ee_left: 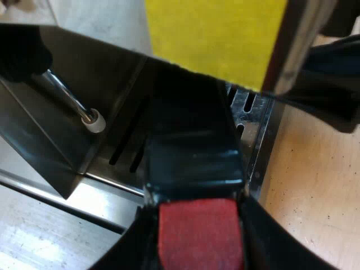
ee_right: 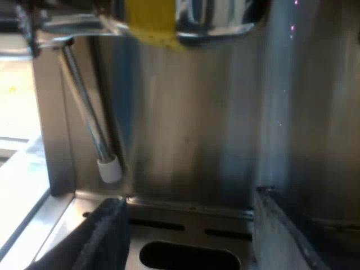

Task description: Put the handle in the coffee machine

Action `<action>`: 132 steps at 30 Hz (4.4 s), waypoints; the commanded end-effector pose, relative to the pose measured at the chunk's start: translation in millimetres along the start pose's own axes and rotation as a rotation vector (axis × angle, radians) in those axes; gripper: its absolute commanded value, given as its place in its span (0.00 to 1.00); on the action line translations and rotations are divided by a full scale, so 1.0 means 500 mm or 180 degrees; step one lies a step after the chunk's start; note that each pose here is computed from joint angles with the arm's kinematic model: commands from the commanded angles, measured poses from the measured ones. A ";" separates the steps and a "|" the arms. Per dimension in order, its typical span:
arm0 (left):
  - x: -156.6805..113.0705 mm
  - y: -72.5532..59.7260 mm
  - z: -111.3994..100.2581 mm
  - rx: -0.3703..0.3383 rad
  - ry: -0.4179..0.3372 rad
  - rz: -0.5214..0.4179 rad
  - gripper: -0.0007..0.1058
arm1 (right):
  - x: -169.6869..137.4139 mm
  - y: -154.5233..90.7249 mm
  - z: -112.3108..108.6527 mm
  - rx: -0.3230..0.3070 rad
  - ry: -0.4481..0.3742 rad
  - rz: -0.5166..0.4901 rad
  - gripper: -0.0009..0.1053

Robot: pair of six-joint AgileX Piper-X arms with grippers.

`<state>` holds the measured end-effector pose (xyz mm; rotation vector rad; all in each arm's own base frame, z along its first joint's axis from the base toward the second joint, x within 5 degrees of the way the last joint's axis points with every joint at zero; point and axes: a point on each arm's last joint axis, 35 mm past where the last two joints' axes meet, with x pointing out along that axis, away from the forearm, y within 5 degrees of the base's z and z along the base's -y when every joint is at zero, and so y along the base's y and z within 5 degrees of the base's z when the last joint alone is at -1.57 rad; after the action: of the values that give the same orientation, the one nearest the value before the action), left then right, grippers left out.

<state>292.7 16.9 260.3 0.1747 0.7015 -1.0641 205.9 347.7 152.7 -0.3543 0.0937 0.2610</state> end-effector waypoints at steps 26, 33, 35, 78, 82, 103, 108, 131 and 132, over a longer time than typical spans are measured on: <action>-0.021 -0.024 0.026 0.0123 -0.0393 -0.0227 0.01 | 0.093 -0.006 0.060 0.0132 -0.0759 -0.0451 0.40; -0.021 -0.024 0.026 0.0123 -0.0393 -0.0227 0.01 | 0.092 -0.010 0.068 0.0220 -0.0819 -0.0528 0.40; -0.021 -0.024 0.025 0.0123 -0.0381 -0.0219 0.01 | 0.090 -0.012 0.071 0.0250 -0.0832 -0.0555 0.40; -0.119 0.002 0.010 -0.0180 -0.0390 0.0358 0.57 | 0.073 -0.041 0.128 0.0495 -0.0973 -0.0706 0.21; -0.166 0.001 0.042 -0.0191 -0.0521 0.0450 0.54 | 0.073 -0.041 0.128 0.0495 -0.0973 -0.0706 0.21; -0.131 0.057 0.109 -0.0636 0.0149 0.1210 0.01 | 0.072 -0.041 0.127 0.0499 -0.0963 -0.0722 0.21; -0.079 0.080 0.100 -0.0720 0.0471 0.1252 0.01 | 0.072 -0.041 0.127 0.0499 -0.0963 -0.0722 0.21; -0.032 0.028 0.058 -0.1187 0.0744 0.0626 0.01 | 0.072 -0.041 0.127 0.0499 -0.0963 -0.0722 0.21; -0.031 0.021 0.050 -0.1173 0.0757 0.0613 0.01 | 0.072 -0.041 0.127 0.0499 -0.0963 -0.0722 0.21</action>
<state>312.4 24.5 283.4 0.0499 1.0701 -0.7090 250.0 364.6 164.6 -0.3184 -0.1234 0.1128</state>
